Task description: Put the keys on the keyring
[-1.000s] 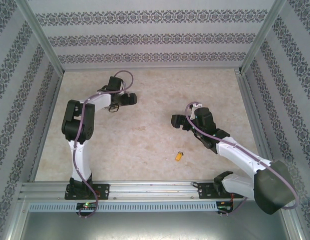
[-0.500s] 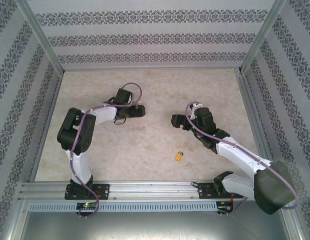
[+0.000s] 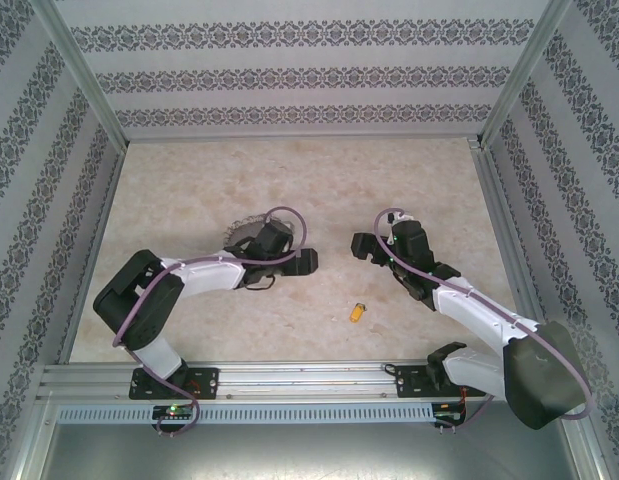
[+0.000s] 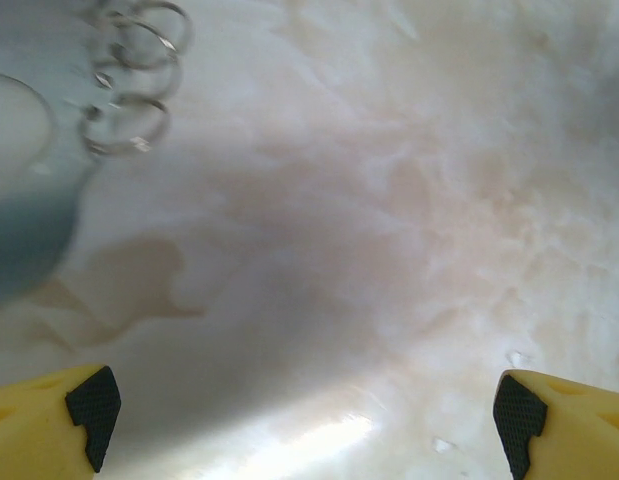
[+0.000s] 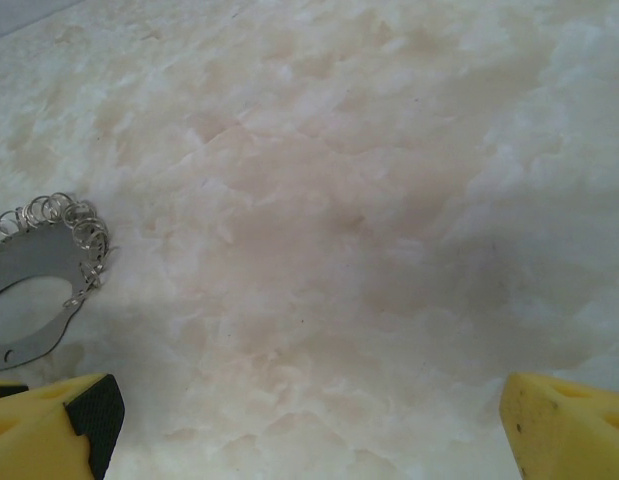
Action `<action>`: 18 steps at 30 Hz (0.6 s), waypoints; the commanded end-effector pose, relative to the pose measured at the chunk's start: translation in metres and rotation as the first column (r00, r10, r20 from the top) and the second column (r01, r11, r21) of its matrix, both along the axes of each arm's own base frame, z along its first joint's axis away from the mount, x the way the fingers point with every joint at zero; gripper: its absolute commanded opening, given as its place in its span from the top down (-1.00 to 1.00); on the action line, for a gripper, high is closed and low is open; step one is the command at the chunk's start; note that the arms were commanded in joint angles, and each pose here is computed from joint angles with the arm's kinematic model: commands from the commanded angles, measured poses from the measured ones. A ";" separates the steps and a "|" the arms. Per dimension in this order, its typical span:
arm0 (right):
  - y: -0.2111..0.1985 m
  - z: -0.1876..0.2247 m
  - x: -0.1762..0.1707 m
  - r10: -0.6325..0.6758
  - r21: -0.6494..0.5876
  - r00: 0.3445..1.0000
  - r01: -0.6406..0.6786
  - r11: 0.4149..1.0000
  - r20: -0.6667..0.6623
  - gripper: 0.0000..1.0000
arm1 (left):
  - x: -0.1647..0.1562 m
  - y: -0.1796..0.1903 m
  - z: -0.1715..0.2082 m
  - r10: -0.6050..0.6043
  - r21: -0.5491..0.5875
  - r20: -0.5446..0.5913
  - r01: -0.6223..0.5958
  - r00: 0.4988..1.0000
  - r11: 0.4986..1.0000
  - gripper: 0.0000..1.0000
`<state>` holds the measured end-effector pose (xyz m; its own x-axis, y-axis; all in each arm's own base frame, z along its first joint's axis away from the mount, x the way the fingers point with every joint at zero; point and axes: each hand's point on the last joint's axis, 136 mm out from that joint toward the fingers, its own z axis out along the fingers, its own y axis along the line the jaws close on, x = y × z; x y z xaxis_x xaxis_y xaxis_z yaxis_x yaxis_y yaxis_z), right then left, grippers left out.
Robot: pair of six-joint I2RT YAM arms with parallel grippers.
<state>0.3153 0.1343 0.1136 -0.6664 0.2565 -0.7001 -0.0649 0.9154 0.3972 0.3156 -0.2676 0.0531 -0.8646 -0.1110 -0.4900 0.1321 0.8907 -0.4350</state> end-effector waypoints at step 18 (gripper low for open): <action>-0.012 -0.005 -0.006 -0.011 -0.091 0.999 0.006 0.996 -0.048 -0.95 | 0.077 0.021 0.022 0.011 0.224 0.120 -0.038 0.993 0.974 -1.00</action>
<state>0.3060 0.1299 0.0952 -0.7161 0.2198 -0.6624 -0.0463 0.9321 0.3593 0.3950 -0.2638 0.0948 -0.7765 -0.0473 -0.6284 0.1572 0.9511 -0.2659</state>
